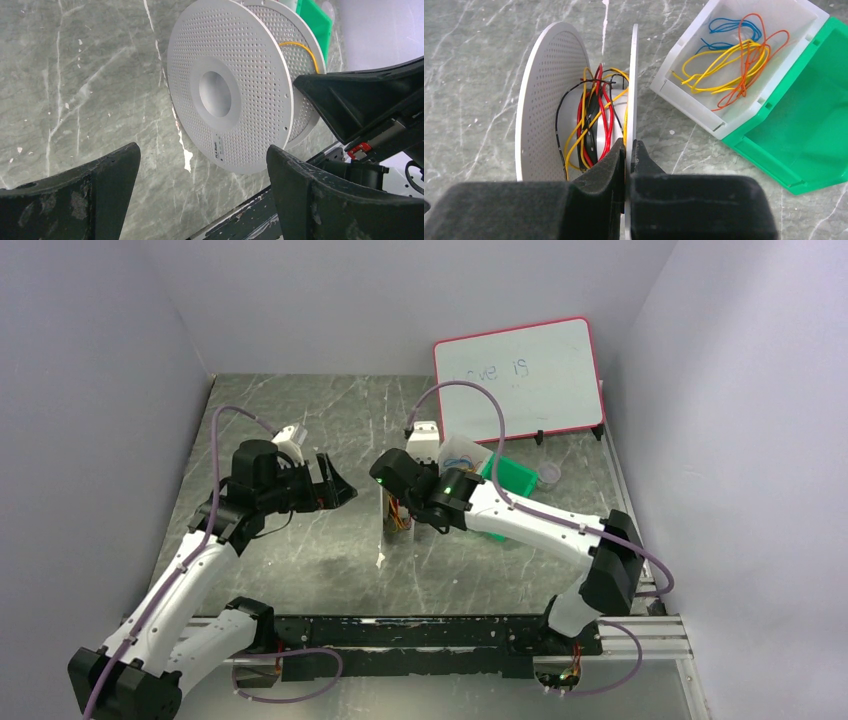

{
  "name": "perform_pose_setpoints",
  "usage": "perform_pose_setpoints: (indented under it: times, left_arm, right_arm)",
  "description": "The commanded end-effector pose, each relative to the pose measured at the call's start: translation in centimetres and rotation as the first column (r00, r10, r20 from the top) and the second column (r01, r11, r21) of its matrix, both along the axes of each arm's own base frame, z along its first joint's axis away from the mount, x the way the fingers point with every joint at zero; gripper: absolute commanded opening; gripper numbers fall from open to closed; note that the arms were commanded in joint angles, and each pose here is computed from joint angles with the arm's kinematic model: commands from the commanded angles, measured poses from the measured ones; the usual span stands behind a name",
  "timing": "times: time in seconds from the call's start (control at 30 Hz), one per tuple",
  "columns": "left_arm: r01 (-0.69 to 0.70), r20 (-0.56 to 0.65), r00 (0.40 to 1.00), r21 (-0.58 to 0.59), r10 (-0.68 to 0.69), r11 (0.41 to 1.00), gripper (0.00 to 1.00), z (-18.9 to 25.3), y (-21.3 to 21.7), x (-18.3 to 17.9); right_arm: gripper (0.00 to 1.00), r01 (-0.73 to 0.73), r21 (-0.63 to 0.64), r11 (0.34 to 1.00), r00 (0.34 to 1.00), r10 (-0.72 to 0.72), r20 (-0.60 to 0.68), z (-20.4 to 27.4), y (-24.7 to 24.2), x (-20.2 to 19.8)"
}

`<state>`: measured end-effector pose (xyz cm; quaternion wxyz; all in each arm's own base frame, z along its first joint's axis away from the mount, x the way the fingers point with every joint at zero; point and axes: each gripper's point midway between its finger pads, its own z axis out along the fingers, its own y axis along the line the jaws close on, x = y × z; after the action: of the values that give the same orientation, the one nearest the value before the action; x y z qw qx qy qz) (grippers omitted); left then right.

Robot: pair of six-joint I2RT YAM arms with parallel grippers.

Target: Wrap the cables

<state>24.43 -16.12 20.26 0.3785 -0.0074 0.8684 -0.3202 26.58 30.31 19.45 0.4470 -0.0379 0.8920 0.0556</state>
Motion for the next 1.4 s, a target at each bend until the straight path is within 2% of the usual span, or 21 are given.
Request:
perform_pose_setpoints:
  times: [0.0,0.2,0.7,1.37]
  left_arm:
    - [-0.002,0.039,0.999,0.034,0.001,0.999,1.0,1.1,0.5,0.5]
    - [0.019,0.039,0.999,0.032,-0.02,0.999,1.0,0.9,0.3,0.5]
    - [0.036,0.04,0.999,0.04,-0.038,0.999,1.0,0.8,0.1,0.5]
    - [0.049,0.035,0.998,0.05,-0.051,0.998,1.0,0.3,0.0,0.0]
  right_arm:
    - [0.0,0.08,0.044,0.996,0.995,-0.083,0.061,1.8,0.1,1.1]
    - [0.0,0.146,0.042,0.988,0.986,-0.149,0.08,1.9,-0.9,1.4]
    - [0.0,0.18,0.099,0.979,0.978,-0.188,0.084,2.0,0.7,0.2]
    - [0.0,0.308,0.061,0.949,0.947,-0.312,0.081,0.8,0.0,-1.1]
